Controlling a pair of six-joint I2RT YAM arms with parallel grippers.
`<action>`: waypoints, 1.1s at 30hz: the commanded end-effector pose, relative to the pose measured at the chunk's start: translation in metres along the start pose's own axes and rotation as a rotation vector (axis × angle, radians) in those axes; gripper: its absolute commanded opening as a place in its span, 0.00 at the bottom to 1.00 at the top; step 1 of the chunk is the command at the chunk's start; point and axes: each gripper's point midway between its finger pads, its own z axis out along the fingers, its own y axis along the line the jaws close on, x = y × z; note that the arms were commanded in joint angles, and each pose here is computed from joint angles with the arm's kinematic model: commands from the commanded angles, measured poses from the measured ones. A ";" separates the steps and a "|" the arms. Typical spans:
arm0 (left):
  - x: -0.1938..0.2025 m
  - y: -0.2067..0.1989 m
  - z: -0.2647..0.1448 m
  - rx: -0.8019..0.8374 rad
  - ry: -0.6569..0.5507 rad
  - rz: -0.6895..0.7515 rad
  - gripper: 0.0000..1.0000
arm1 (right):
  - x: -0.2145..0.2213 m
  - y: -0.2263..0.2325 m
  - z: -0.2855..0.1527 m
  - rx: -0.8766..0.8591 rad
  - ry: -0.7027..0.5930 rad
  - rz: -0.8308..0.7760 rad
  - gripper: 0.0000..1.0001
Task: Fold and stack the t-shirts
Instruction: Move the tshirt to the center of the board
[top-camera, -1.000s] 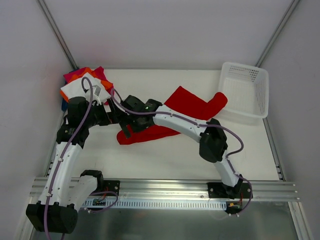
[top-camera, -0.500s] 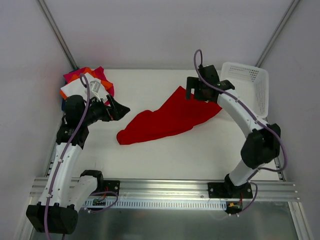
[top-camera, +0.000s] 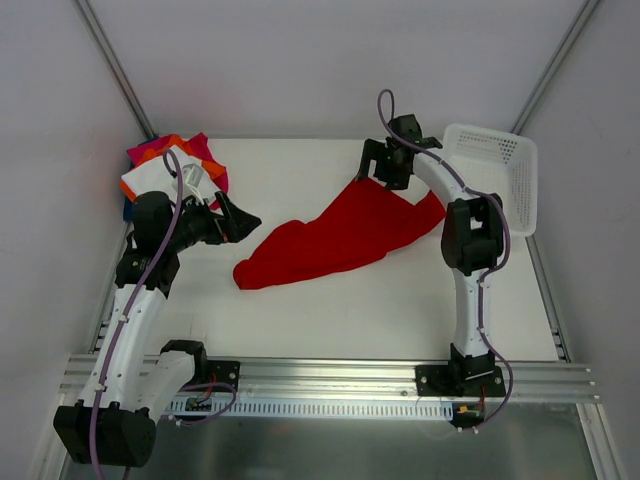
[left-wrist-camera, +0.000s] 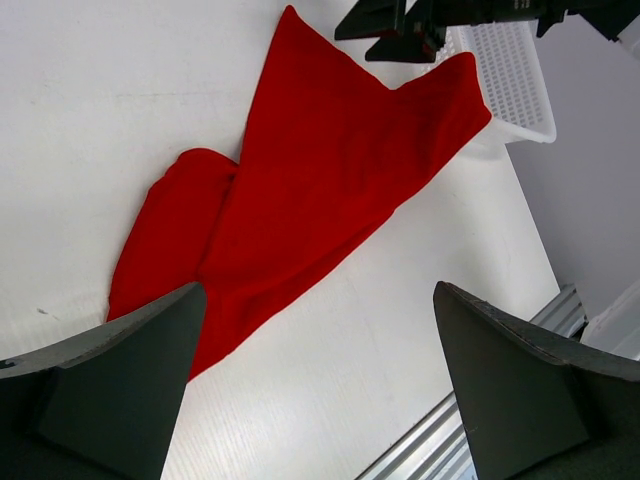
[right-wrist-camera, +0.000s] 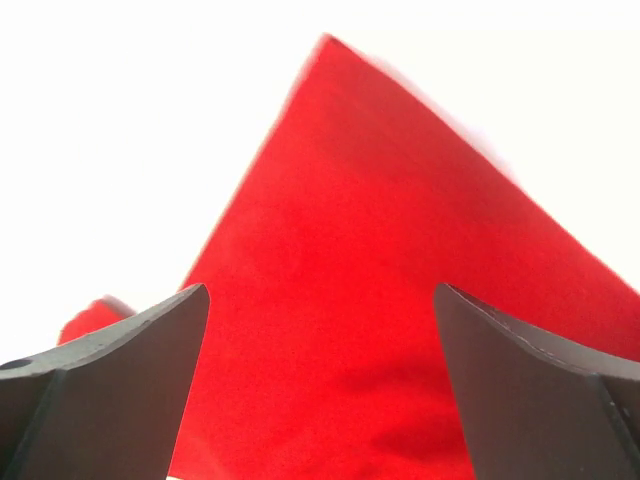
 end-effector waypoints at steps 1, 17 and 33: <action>-0.005 -0.001 0.001 0.012 -0.027 0.027 0.99 | -0.024 0.027 -0.021 -0.086 -0.049 0.001 0.99; 0.002 0.014 0.013 -0.020 0.016 0.001 0.99 | -0.047 0.007 0.057 -0.074 -0.070 0.047 0.99; 0.009 0.031 0.021 -0.076 0.048 -0.024 0.99 | -0.068 0.006 0.085 -0.180 -0.117 0.144 0.99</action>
